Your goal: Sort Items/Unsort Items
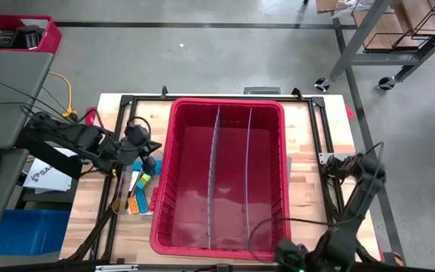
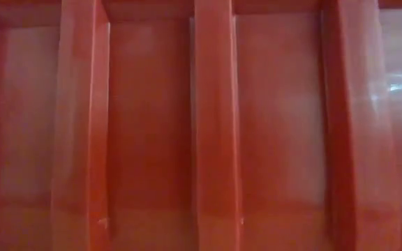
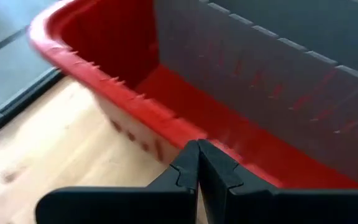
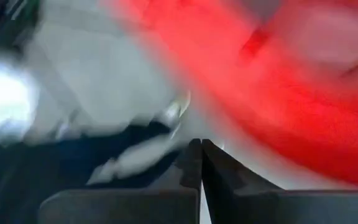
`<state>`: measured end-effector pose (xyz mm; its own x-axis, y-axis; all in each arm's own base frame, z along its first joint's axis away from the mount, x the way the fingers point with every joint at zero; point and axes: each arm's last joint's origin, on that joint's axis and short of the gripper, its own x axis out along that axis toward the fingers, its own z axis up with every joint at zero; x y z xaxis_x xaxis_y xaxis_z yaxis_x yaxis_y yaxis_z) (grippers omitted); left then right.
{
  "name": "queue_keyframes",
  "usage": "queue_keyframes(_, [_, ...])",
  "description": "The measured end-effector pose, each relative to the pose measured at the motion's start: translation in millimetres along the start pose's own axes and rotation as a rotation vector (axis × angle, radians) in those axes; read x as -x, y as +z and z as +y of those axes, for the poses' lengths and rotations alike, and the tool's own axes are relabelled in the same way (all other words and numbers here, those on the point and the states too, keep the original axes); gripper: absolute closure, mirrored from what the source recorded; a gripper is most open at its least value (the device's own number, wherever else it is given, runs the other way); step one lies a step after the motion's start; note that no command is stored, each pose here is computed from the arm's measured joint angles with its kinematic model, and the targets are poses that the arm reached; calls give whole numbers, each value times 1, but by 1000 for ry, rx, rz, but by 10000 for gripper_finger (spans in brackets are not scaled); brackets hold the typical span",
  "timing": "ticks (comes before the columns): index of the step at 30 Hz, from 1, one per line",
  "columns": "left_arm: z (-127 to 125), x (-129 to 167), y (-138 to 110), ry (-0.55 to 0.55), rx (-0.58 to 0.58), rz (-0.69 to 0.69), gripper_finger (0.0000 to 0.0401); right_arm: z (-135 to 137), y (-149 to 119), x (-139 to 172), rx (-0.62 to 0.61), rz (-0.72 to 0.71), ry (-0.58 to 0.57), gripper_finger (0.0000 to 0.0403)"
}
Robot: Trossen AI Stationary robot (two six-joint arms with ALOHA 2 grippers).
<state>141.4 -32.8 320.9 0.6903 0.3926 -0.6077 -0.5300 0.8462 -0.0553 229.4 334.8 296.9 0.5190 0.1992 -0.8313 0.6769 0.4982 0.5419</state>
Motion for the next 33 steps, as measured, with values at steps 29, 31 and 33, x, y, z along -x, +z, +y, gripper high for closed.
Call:
queue_keyframes(29, [-13,31,40,-279,-43,-421,401,38,93,55,210,-299,-226,403])
queue_keyframes(31, [-19,33,48,-312,-41,-495,401,37,86,55,190,-225,-235,403])
queue_keyframes(33, [-26,35,56,-336,-88,-512,401,33,76,50,147,-191,-254,403])
